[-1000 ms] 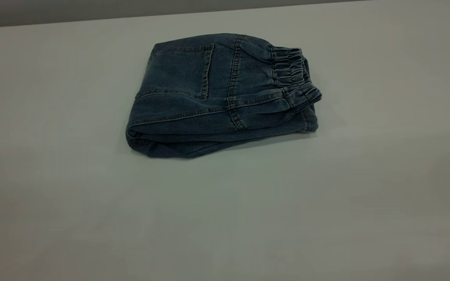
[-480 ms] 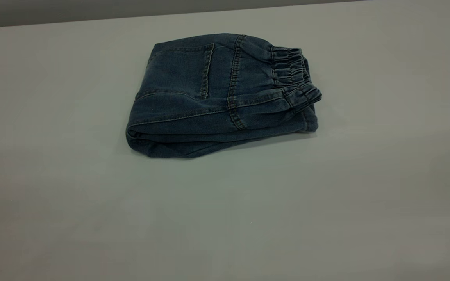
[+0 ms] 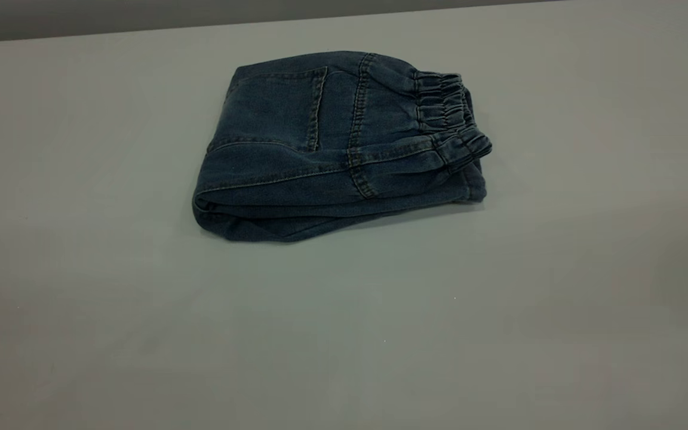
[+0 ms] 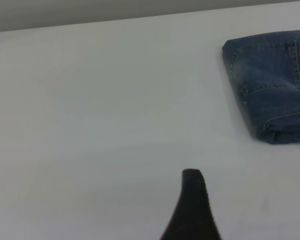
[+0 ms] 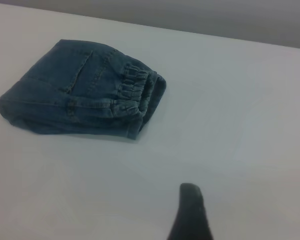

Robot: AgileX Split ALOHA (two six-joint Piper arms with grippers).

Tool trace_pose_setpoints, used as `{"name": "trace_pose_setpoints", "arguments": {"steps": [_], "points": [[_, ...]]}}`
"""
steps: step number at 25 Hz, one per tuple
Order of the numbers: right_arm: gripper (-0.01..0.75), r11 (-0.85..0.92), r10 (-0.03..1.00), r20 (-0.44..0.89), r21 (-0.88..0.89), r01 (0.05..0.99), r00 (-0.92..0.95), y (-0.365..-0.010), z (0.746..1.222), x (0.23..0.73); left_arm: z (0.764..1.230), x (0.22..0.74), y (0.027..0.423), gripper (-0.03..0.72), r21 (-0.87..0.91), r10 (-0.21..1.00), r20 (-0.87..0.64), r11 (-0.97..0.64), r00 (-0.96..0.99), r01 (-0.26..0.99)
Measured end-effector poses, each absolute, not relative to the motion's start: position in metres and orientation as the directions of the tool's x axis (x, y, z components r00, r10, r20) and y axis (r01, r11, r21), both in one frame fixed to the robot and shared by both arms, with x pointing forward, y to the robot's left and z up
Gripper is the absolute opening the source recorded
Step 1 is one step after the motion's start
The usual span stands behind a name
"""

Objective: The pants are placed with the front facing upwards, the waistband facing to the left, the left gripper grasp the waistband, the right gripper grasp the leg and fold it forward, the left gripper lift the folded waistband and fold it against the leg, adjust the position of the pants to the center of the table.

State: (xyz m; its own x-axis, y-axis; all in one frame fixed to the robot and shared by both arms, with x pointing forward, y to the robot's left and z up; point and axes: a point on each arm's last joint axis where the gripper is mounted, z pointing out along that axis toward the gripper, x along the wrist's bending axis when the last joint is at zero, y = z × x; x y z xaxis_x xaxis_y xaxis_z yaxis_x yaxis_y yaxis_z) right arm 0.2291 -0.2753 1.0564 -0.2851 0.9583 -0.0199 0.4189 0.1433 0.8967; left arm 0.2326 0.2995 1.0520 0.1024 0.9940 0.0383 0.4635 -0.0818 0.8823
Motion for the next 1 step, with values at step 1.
{"name": "trace_pose_setpoints", "arguments": {"steps": [1], "points": [[0.459,0.143,0.958,-0.020,0.897,0.419,-0.285,-0.2753,1.0564,0.2291,1.0520,0.2326,0.2995,0.519,0.882,0.994,0.038,-0.082,0.102,0.463]]}}
